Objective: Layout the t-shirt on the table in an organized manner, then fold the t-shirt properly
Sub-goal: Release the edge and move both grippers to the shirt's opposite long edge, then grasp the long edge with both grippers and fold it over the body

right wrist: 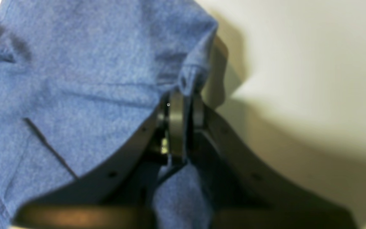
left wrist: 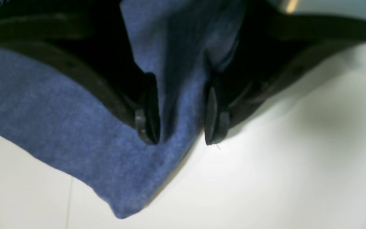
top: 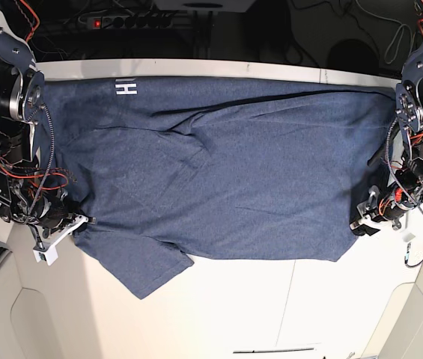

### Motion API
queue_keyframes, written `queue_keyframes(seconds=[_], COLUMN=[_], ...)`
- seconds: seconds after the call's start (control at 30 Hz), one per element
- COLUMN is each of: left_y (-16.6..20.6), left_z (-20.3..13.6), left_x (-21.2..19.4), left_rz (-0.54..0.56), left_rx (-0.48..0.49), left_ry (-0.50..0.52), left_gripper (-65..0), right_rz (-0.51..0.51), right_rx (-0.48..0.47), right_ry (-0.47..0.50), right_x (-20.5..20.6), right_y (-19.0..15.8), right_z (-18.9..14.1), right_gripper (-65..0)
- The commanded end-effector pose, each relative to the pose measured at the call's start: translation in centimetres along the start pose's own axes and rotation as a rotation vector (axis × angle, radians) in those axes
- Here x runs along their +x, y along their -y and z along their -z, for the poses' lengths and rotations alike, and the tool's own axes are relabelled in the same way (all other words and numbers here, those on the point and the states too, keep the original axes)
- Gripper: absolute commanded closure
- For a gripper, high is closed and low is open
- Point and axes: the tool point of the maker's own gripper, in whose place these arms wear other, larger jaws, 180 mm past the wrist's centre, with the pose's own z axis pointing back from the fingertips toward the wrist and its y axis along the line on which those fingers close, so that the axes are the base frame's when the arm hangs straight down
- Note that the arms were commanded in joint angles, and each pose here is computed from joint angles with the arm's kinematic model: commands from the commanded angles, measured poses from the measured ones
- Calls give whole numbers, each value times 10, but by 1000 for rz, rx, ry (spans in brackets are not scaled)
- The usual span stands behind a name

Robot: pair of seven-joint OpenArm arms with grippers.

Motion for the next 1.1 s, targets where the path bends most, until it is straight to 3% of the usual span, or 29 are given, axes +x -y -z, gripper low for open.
queue_keyframes(seconds=[0.0, 0.1, 0.23, 0.27, 0.4, 0.53, 0.83, 1.07], left_y=[9, 10, 7, 9, 29, 16, 6, 11], left_z=[0, 0, -3, -4, -13, -26, -57, -96], left_x=[27, 33, 45, 48, 63, 77, 42, 42], left_rz=[20, 48, 67, 70, 77, 32, 180, 252], left_rx=[-29, -30, -26, -39, -181, -177, -181, -204], left_ry=[65, 95, 151, 163, 211, 271, 247, 312], left_gripper=[-269, -225, -24, 0, 0, 0, 0, 0], right_rz=[-13, -13, -13, -13, -19, -19, -150, -241], right_rx=[6, 5, 5, 5, 4, 14, 16, 10], right_ry=[50, 49, 49, 49, 56, 75, 137, 178], right_x=[24, 23, 23, 23, 27, 31, 11, -4], right_y=[-1, -1, -1, -1, -1, -3, -15, -32], right_z=[-5, -5, -5, -5, -7, -13, -48, -84], right_gripper=[0, 0, 0, 0, 0, 0, 0, 0])
